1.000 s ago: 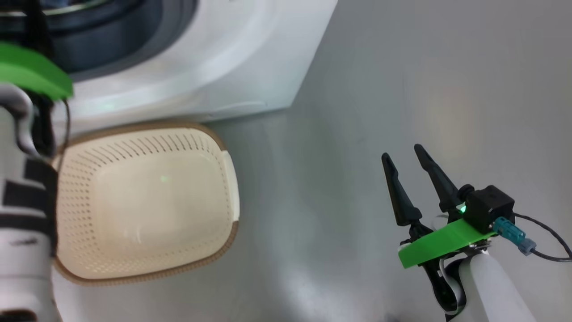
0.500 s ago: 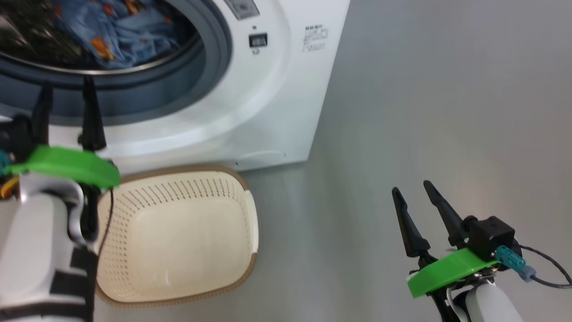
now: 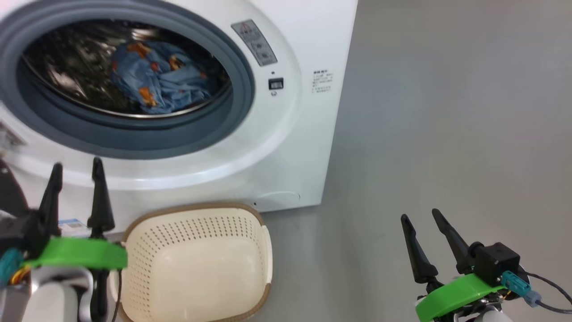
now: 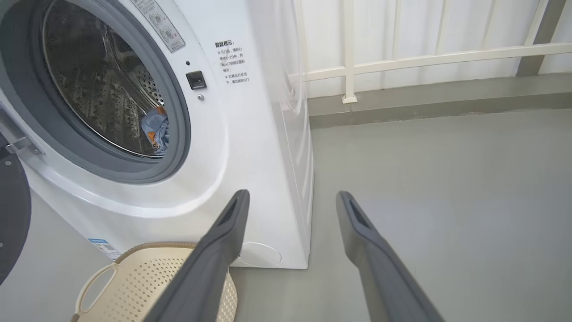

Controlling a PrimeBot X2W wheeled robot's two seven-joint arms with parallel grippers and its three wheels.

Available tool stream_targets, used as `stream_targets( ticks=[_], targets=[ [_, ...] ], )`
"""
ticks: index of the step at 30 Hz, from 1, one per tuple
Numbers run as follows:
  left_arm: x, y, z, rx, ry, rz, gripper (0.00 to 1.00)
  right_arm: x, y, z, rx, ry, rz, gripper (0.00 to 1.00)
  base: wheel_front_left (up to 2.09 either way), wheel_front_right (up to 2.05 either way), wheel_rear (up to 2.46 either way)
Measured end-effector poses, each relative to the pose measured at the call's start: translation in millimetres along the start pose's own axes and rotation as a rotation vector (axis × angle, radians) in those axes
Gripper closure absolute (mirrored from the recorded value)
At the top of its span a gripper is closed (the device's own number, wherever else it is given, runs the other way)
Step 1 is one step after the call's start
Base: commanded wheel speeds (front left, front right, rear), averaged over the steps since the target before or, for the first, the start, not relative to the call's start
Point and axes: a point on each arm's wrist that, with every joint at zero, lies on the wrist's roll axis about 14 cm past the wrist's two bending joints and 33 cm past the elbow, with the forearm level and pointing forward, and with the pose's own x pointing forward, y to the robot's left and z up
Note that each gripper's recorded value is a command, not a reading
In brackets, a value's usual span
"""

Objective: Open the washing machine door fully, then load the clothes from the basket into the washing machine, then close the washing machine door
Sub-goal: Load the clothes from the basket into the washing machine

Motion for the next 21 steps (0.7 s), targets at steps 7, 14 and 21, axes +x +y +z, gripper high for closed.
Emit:
stream_targets(
  ticks=[7, 14, 21],
  targets=[
    [-41, 8, 5, 0.02, 0.004, 0.035, 0.0, -8, 5, 17, -0.033, -0.049, 0.015, 0.0, 0.0, 0.0, 0.0],
    [-68, 9, 6, 0.056, 0.013, 0.048, 0.0, -9, 10, 32, -0.051, -0.083, 0.03, 0.0, 0.0, 0.0, 0.0],
    [-91, 9, 3, 0.063, 0.036, 0.065, 0.0, -19, 9, 35, -0.061, -0.087, 0.025, 0.0, 0.0, 0.0, 0.0]
  ],
)
